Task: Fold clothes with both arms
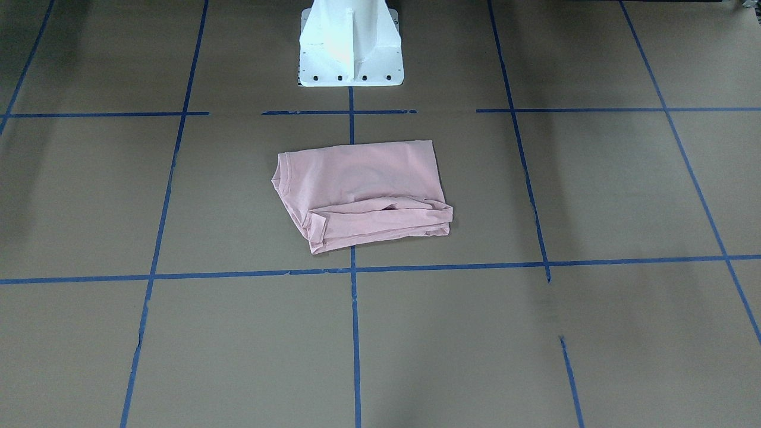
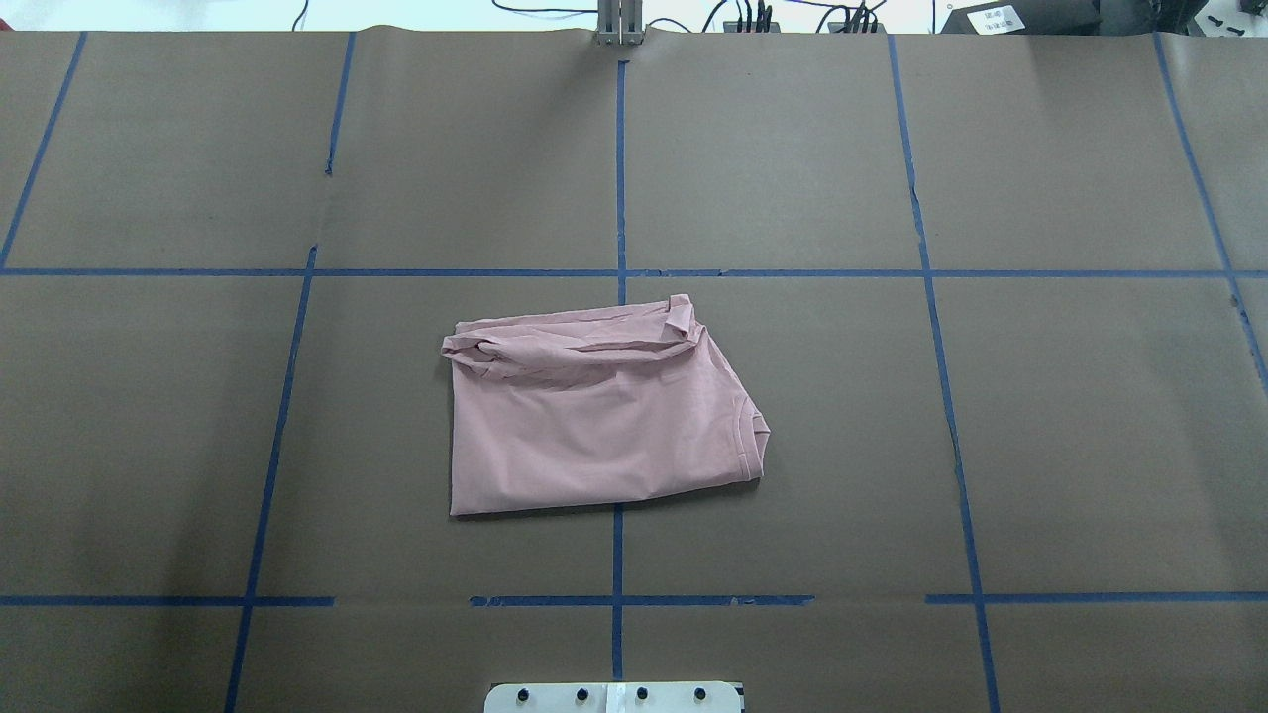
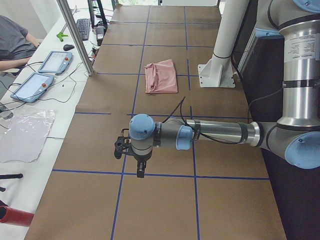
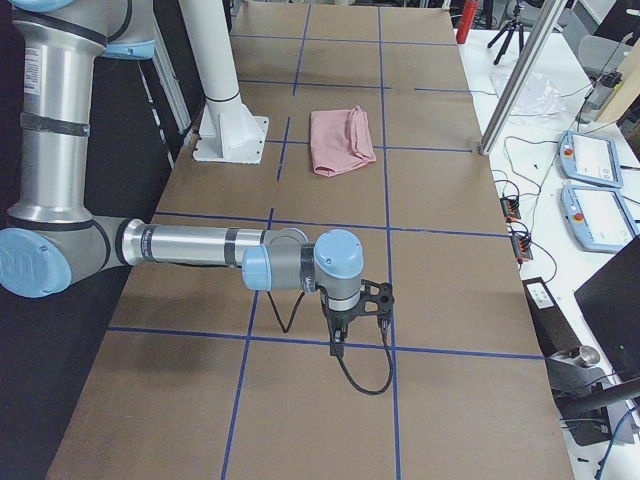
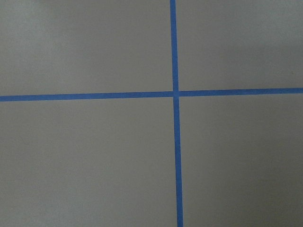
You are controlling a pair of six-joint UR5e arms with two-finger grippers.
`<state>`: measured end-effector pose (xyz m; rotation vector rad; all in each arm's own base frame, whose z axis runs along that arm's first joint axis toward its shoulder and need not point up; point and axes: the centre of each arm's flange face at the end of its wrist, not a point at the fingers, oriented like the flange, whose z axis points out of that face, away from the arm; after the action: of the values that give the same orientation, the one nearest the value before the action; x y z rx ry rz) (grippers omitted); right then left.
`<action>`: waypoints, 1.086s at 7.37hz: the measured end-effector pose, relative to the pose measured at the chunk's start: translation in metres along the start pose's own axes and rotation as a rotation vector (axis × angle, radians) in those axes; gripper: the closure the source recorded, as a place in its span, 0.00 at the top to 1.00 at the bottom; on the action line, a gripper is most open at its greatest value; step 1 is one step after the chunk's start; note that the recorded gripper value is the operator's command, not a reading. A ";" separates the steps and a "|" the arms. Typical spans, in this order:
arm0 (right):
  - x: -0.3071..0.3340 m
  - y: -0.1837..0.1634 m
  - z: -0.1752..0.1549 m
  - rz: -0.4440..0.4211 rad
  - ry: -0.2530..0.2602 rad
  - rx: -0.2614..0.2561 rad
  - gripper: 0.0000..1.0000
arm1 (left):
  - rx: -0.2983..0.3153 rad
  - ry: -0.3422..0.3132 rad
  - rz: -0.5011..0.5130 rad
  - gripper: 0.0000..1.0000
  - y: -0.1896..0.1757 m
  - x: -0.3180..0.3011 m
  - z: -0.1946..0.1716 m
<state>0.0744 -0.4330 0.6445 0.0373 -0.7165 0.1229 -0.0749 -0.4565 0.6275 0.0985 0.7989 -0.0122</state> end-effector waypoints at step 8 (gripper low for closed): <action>0.002 0.003 0.000 -0.001 0.028 0.005 1.00 | -0.006 -0.005 -0.003 1.00 0.007 -0.007 0.010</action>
<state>0.0755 -0.4294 0.6452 0.0411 -0.6879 0.1237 -0.0723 -0.4505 0.6394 0.0918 0.7939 -0.0132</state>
